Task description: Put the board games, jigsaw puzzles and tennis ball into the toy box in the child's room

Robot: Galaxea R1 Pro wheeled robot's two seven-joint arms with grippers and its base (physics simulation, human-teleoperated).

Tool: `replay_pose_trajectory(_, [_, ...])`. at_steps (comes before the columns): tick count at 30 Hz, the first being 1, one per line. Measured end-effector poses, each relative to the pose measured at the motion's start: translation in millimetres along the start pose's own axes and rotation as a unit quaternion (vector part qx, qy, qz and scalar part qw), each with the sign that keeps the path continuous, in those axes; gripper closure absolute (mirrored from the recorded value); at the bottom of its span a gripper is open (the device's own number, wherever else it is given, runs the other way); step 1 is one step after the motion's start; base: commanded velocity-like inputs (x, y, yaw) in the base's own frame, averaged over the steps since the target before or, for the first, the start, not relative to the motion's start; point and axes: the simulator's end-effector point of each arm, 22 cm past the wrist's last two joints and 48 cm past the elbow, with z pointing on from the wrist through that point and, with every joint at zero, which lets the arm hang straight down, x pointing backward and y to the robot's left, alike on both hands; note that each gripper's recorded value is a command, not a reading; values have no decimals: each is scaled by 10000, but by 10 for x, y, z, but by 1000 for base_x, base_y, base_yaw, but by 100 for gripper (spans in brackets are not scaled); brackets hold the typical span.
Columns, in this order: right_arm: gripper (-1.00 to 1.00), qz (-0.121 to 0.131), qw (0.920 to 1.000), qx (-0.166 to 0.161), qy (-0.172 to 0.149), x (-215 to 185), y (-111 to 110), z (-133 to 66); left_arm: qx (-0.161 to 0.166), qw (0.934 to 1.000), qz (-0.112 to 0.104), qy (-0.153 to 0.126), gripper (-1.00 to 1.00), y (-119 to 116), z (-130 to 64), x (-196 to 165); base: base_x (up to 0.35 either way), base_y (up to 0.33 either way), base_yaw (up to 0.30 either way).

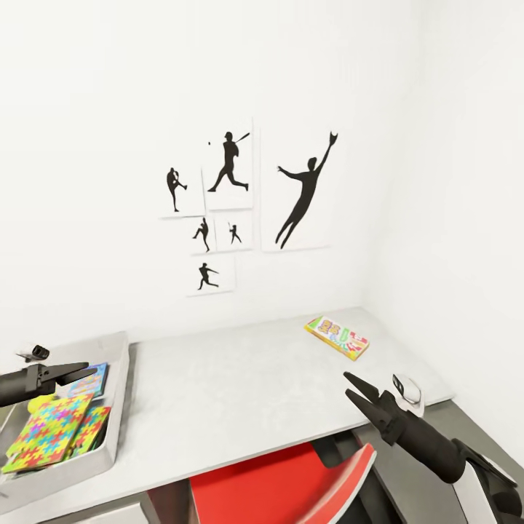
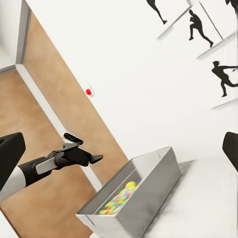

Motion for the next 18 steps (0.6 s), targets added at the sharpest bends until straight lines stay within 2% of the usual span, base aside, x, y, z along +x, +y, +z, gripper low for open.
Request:
replay_pose_trajectory(11, [-100,-1,10000,3,5,2,-2,0,-3,10000,-1,3,-100,2,0,1,29,-10,0])
replay_pose_trajectory(18, [-100,-14,10000,3,4,1,1,0,0,10000,1,2,-100,-3,-1,1,173,33,44])
